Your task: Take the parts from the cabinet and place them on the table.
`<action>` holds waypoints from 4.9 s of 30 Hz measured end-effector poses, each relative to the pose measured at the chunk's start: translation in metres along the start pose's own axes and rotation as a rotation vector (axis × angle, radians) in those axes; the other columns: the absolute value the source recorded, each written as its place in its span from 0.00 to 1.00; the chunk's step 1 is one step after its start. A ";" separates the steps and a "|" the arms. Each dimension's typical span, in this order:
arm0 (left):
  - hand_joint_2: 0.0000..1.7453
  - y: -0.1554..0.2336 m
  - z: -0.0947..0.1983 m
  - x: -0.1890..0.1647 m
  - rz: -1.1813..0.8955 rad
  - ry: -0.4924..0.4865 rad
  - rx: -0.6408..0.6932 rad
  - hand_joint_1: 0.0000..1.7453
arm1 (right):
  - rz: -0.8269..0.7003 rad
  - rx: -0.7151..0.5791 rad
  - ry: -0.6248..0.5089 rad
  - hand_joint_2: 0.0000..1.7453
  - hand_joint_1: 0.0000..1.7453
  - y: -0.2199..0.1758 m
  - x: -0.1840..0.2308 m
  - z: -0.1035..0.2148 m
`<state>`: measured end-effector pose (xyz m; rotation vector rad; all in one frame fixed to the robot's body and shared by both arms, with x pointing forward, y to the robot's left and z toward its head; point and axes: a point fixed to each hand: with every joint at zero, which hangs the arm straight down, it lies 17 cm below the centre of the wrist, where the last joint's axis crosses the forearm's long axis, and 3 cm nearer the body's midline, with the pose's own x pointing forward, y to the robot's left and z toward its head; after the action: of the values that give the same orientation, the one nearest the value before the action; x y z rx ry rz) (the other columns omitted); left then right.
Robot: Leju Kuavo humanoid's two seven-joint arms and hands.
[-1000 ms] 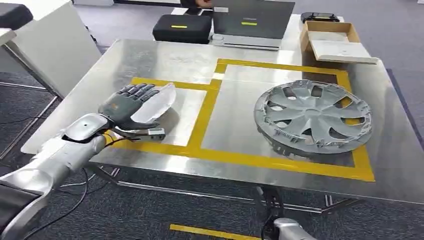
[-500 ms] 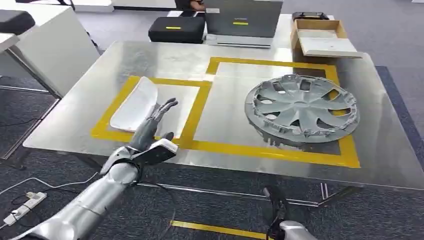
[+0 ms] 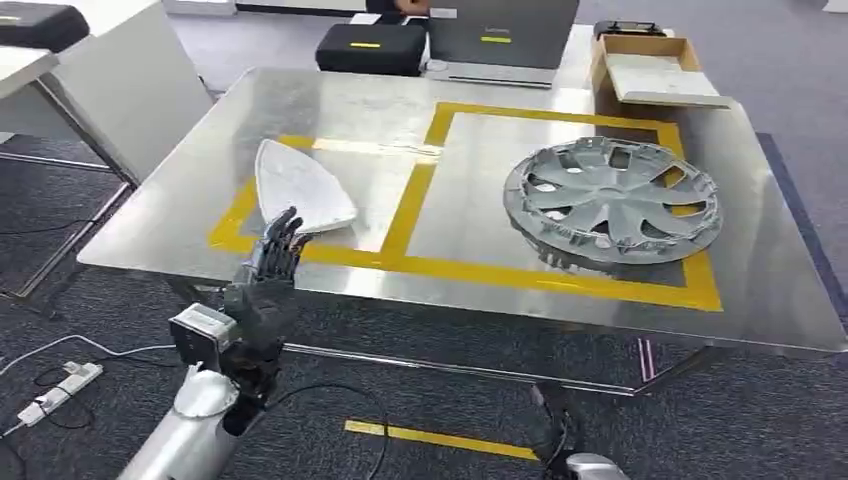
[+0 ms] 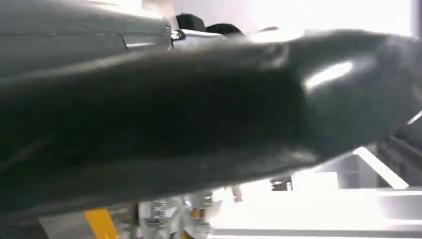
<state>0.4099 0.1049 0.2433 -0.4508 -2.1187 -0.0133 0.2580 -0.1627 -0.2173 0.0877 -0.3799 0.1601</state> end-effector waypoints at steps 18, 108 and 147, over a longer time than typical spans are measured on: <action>0.00 0.054 0.089 -0.076 -0.204 0.339 0.113 0.00 | -0.004 -0.025 0.017 0.00 0.00 -0.014 -0.018 -0.001; 0.00 0.077 0.553 -0.235 -0.788 1.851 -0.707 0.00 | 0.307 -0.051 0.138 0.00 0.00 -0.033 -0.021 0.001; 0.00 0.065 0.557 -0.235 -0.634 1.878 -0.282 0.00 | -0.696 -0.112 -0.102 0.00 0.00 -0.029 0.014 -0.001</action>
<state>0.0969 0.1930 -0.2699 0.1645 -0.2971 -0.7743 0.2762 -0.1892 -0.2141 0.1132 -0.4397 -0.5540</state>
